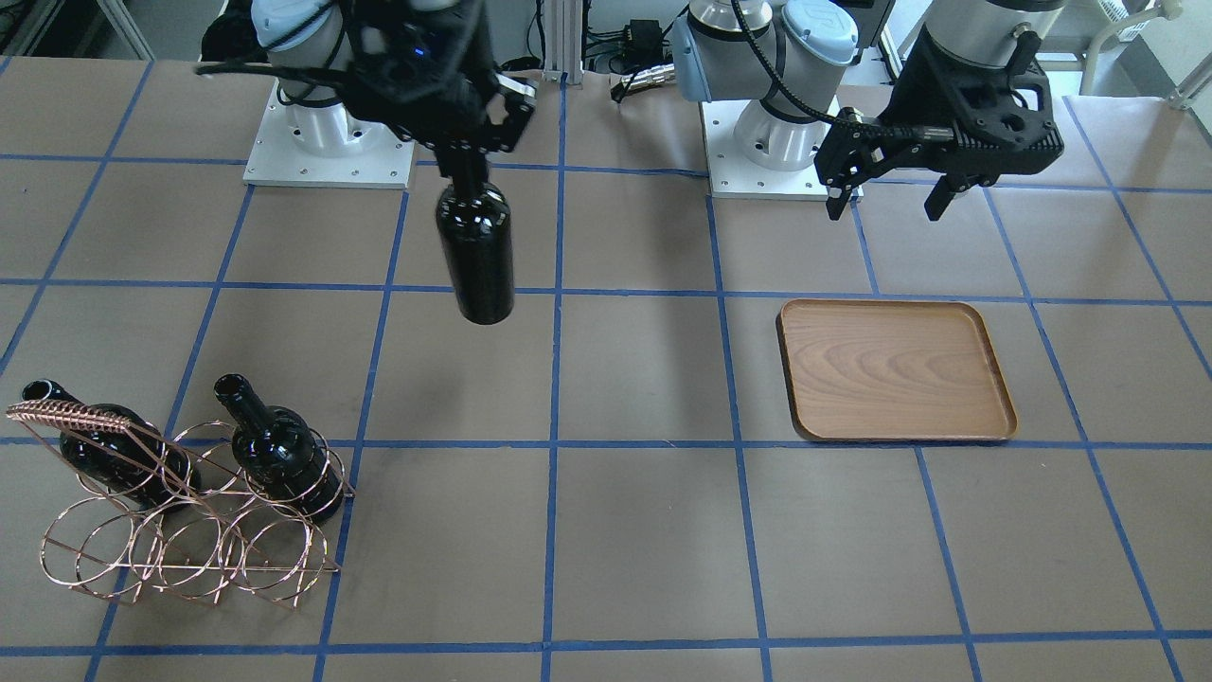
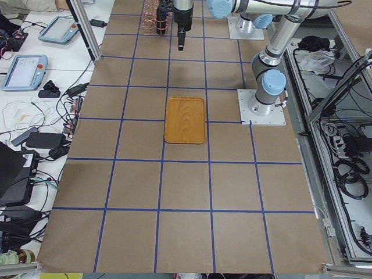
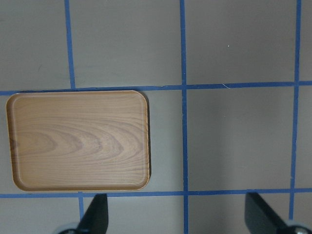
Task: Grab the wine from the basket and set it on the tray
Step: 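Carry the bottle toward the tray and stand it upright on the table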
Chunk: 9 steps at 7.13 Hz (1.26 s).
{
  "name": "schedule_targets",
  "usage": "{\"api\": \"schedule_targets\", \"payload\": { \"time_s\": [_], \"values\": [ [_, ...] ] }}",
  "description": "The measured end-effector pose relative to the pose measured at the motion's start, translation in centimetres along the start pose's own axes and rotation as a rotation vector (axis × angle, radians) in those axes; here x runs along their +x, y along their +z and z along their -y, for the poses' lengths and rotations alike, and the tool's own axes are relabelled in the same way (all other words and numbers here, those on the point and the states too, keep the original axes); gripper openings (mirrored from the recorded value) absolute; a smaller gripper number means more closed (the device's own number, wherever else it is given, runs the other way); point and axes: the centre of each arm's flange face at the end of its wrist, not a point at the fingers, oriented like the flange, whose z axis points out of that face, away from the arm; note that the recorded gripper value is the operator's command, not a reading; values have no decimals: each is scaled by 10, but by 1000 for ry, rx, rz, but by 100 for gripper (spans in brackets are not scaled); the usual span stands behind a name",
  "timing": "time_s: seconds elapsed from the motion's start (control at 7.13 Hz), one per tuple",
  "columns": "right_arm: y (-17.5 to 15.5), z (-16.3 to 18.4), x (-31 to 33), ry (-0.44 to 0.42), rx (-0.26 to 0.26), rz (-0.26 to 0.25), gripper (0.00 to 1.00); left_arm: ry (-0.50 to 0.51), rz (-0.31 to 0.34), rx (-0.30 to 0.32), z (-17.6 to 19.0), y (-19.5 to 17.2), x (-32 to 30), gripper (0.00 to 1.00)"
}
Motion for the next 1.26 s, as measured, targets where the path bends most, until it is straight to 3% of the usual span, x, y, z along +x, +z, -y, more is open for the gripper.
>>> {"api": "schedule_targets", "payload": {
  "time_s": [0.28, 0.42, 0.84, 0.98, 1.12, 1.26],
  "values": [
    [59, -5, -72, 43, 11, 24, 1, -42, 8, 7, 0, -4, -21, 100],
    [78, -5, -89, 76, -13, 41, 2, -67, 10, 6, 1, -4, -32, 100],
    [107, 1, -116, 121, -8, 78, 4, -97, 10, -6, 1, -2, -43, 100],
    [114, 3, -120, 133, 1, 65, 17, -96, 9, -8, 1, -1, -44, 100],
    [118, 3, -122, 140, 11, 51, 37, -94, 8, -12, 3, 2, -45, 100],
    [122, 3, -124, 145, 12, 44, 99, -94, 7, -19, 5, 4, -46, 100]
  ]
}}
